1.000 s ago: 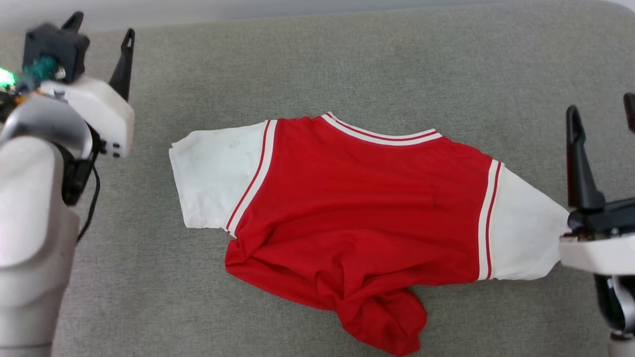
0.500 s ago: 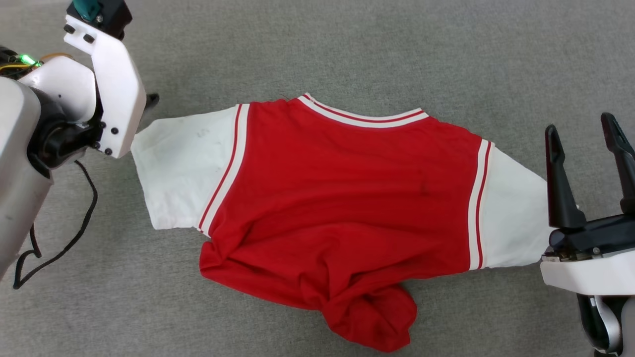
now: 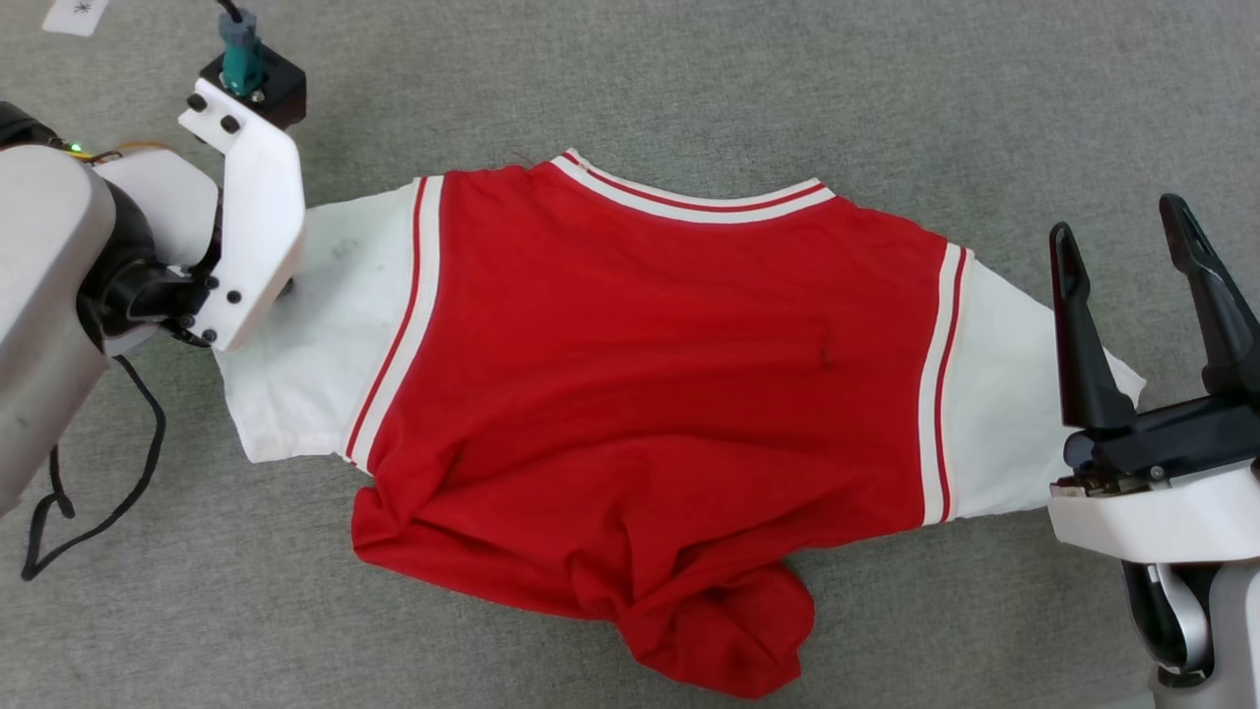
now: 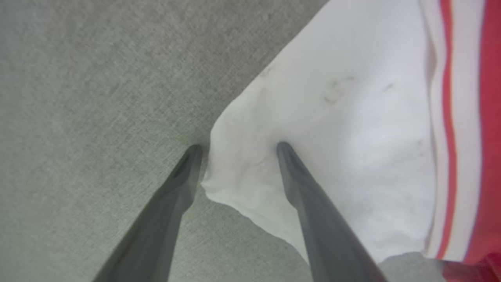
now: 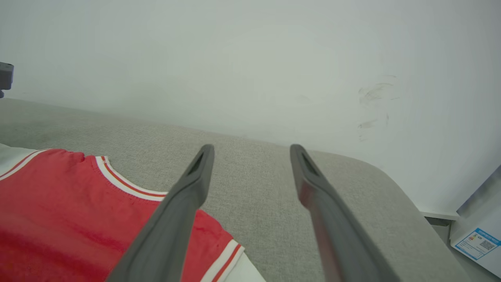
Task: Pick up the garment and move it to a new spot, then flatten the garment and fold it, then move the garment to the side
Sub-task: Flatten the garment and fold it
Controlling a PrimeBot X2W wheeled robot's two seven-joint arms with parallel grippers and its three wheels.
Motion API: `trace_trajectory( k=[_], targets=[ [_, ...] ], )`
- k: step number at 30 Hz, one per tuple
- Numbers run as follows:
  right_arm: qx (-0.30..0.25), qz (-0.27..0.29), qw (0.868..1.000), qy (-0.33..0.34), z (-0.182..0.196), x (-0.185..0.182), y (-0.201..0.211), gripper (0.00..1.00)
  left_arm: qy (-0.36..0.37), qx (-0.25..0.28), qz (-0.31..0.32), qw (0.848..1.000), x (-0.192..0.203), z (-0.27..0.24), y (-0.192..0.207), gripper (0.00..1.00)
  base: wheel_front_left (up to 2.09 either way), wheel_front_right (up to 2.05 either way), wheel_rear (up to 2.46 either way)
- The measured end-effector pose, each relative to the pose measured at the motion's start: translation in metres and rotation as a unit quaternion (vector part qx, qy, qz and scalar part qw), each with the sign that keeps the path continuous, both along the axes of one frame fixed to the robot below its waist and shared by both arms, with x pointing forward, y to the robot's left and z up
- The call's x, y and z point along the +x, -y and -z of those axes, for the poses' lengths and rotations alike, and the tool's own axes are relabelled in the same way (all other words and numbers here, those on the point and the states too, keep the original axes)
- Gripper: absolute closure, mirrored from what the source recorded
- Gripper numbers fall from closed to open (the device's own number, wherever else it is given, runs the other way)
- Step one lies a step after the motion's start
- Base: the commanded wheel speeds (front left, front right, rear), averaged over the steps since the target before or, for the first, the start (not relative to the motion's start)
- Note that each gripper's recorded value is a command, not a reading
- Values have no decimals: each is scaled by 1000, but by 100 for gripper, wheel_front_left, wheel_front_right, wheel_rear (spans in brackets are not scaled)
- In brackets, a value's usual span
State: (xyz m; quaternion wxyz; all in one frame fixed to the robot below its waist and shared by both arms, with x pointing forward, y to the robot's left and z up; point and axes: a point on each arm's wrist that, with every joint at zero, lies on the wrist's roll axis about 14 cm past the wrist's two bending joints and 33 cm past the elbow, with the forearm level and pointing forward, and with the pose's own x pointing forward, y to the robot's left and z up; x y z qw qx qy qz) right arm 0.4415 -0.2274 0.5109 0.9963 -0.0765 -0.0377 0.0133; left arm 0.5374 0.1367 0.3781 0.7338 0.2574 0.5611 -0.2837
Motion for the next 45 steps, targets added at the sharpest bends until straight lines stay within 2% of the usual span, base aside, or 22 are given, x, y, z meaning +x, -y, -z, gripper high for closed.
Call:
trace_trajectory(
  k=[2,3,4,10,17,21,24,27,29,31,35,38,45],
  targets=[
    [0,2,1000,-1,1,1,1,0,-6,1,2,1000,-1,5,0,0,0,0,0],
    [0,2,1000,-1,2,2,2,0,-7,1,3,1000,-1,6,0,44,0,0,0],
    [0,2,1000,-1,3,3,2,0,-8,0,3,1000,-1,6,0,100,0,0,0],
    [-17,0,1000,19,-14,10,9,0,8,-16,10,1000,-4,-1,2,100,0,0,0],
    [-99,-19,995,9,-51,24,26,0,59,-39,19,997,-9,-35,-3,100,0,0,0],
    [-136,-32,988,-67,-49,32,33,0,83,-54,25,995,-14,-52,-5,100,0,0,0],
    [-141,-42,973,-178,-24,31,41,0,92,-61,31,993,-21,-59,-5,100,0,0,0],
    [-142,-47,945,-289,0,24,53,0,98,-66,34,992,-25,-61,-6,100,0,0,0],
    [-125,-50,922,-363,17,15,59,0,100,-67,38,992,-27,-62,-7,100,0,0,0],
    [-108,-47,892,-436,36,3,67,0,104,-69,41,991,-26,-63,-6,100,0,0,0],
    [-82,-39,838,-537,66,-16,78,0,106,-73,45,991,-24,-61,-4,100,0,0,0],
    [-68,-35,804,-589,90,-28,81,0,105,-74,48,991,-22,-58,-2,100,0,0,0],
    [-34,-44,755,-653,142,-47,62,0,97,-74,46,991,-18,-49,-4,100,0,0,0]
  ],
)
